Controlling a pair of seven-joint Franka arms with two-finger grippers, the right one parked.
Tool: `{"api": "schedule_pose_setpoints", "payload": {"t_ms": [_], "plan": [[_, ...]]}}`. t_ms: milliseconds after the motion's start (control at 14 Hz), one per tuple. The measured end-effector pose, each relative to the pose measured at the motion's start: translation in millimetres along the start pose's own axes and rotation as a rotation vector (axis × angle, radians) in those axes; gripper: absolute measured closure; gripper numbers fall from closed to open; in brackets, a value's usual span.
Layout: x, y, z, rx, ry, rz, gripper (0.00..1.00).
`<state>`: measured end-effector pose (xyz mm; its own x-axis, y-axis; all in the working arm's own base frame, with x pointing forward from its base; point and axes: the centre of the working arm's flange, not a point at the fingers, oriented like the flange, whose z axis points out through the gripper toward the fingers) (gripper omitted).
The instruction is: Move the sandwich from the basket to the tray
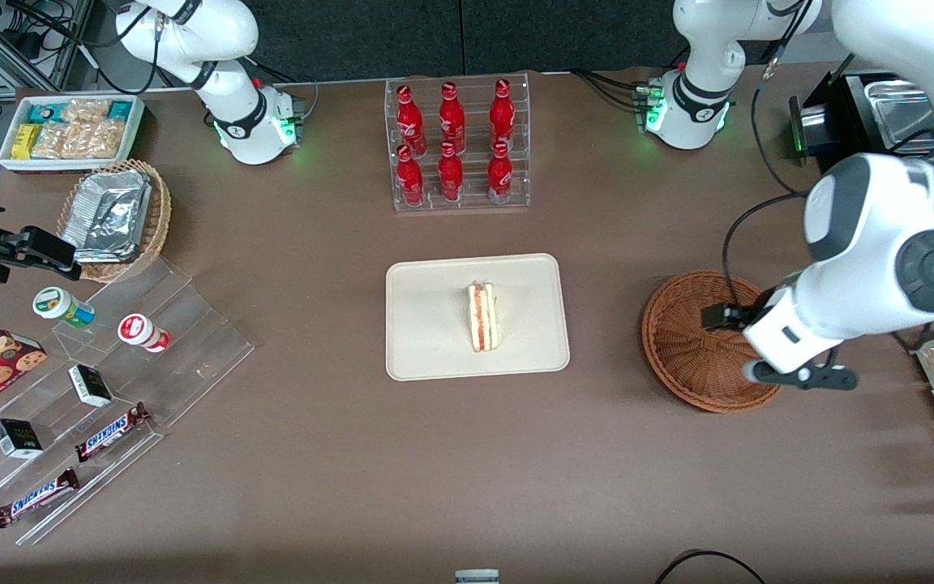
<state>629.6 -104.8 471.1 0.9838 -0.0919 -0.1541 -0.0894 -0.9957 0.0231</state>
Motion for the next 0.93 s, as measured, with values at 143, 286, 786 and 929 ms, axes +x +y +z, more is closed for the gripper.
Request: {"api": "schedule_pose_setpoints", "payload": {"t_ms": [143,286,786,929], "plan": [[-23.5,-15.3,-6.7,0.007,0.022,-0.026,0.00],[-52.5,-29.2,-10.1,0.016,0.026,-0.050,0.00],[-114.8,-54.8,-50.8,0.033,0.005,-0.108,0.00],[-121.2,-59.0,-65.4,0.032,0.002,-0.117,0.00]]}}
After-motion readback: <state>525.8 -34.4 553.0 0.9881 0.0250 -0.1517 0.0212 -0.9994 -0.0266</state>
